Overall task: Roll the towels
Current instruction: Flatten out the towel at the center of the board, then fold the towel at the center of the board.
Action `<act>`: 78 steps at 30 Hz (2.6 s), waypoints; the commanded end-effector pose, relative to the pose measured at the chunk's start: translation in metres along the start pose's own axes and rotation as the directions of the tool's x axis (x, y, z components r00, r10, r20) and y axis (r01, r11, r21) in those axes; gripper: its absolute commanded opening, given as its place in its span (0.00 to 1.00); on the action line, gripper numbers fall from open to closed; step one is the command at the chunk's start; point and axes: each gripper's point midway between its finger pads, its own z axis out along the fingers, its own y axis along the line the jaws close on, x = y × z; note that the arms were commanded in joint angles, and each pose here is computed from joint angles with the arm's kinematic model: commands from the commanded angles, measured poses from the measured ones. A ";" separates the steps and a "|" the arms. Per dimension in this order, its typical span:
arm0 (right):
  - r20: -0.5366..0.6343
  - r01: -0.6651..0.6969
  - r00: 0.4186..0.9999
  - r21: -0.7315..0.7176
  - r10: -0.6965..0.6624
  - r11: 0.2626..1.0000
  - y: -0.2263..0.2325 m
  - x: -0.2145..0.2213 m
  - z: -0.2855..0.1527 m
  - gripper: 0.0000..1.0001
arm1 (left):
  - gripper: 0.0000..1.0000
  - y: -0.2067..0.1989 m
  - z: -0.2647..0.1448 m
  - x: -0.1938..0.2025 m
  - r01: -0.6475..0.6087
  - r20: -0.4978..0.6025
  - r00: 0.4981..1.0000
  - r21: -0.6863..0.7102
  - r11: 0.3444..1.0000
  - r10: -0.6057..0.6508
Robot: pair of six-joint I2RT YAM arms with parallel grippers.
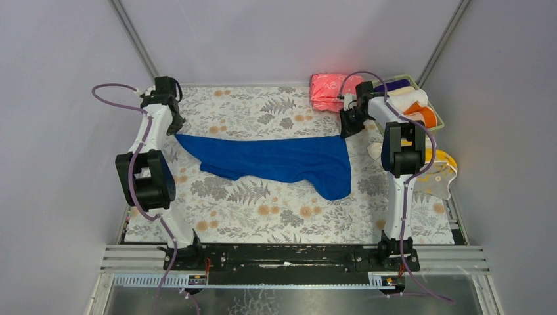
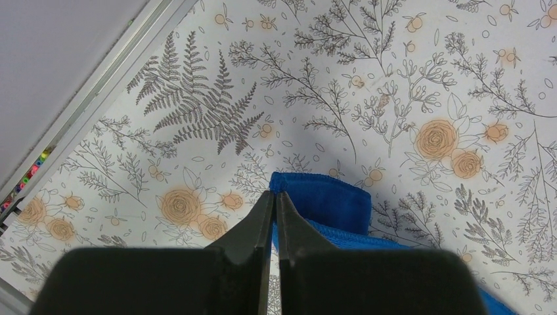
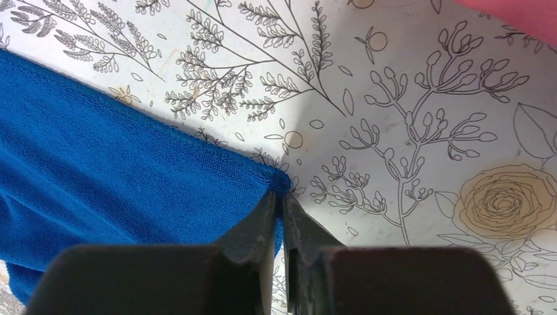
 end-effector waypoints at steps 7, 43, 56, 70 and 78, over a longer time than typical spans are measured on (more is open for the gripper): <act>0.245 0.004 0.965 0.329 -0.090 0.944 -0.022 -0.074 -0.112 0.00 | 0.00 -0.021 -0.044 -0.059 0.112 0.087 0.988 0.138 0.984 -0.124; 0.722 -0.111 0.625 0.459 -0.297 0.882 0.066 0.014 -0.331 0.00 | 0.00 0.056 -0.197 -0.065 0.236 0.366 0.865 0.305 0.923 -0.342; 0.444 -0.072 0.860 0.593 -0.252 0.802 -0.056 -0.037 -0.134 0.00 | 0.00 -0.039 0.023 -0.016 0.187 0.029 0.981 0.115 0.976 -0.192; 0.399 0.034 0.842 0.632 -0.363 0.774 -0.087 -0.078 -0.098 0.00 | 0.00 -0.084 0.074 -0.038 0.180 0.026 0.982 0.167 0.969 -0.187; 0.376 0.066 0.856 0.601 -0.355 0.796 -0.085 -0.073 -0.083 0.00 | 0.00 -0.081 0.075 -0.027 0.173 0.008 0.984 0.174 0.969 -0.177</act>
